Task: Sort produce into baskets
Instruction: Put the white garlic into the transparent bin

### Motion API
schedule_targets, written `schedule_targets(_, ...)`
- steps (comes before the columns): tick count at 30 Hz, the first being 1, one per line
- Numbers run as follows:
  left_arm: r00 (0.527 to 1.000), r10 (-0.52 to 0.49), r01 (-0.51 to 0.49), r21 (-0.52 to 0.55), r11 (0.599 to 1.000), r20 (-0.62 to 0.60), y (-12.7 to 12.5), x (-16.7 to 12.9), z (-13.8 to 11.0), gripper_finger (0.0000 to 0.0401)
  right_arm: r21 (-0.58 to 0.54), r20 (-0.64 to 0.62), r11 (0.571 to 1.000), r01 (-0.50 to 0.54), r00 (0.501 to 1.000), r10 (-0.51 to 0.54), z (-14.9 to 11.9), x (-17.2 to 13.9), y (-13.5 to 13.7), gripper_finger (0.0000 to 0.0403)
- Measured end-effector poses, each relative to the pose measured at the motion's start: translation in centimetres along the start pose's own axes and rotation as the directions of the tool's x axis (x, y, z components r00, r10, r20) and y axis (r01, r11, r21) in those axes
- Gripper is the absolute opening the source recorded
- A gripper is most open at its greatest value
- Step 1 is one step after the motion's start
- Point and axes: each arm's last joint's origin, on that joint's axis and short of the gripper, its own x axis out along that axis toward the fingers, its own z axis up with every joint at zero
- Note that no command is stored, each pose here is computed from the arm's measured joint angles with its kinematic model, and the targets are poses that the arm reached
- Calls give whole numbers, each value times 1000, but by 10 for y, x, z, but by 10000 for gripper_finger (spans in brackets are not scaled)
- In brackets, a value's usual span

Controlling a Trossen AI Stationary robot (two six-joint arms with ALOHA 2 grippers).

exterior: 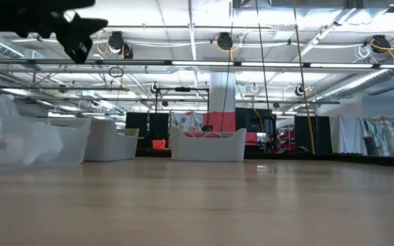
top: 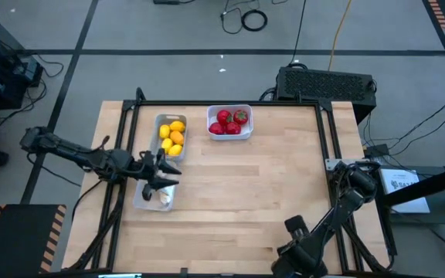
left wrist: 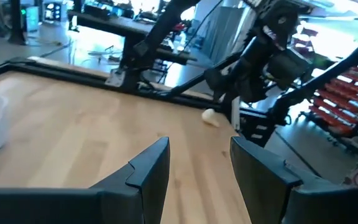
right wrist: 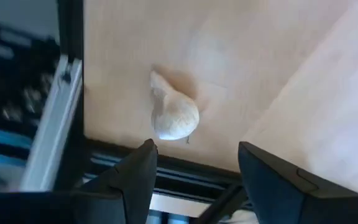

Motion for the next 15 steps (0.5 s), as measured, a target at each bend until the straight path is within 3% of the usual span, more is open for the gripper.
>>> schedule_targets(6,999,-42,42,10,999,1,-9,8,-4,176,-121,31,993,-1,999,5,2,16,10,215)
schedule_targets(15,999,-43,43,41,998,-15,-10,11,-7,176,-145,56,989,-14,998,23,7,42,12,215)
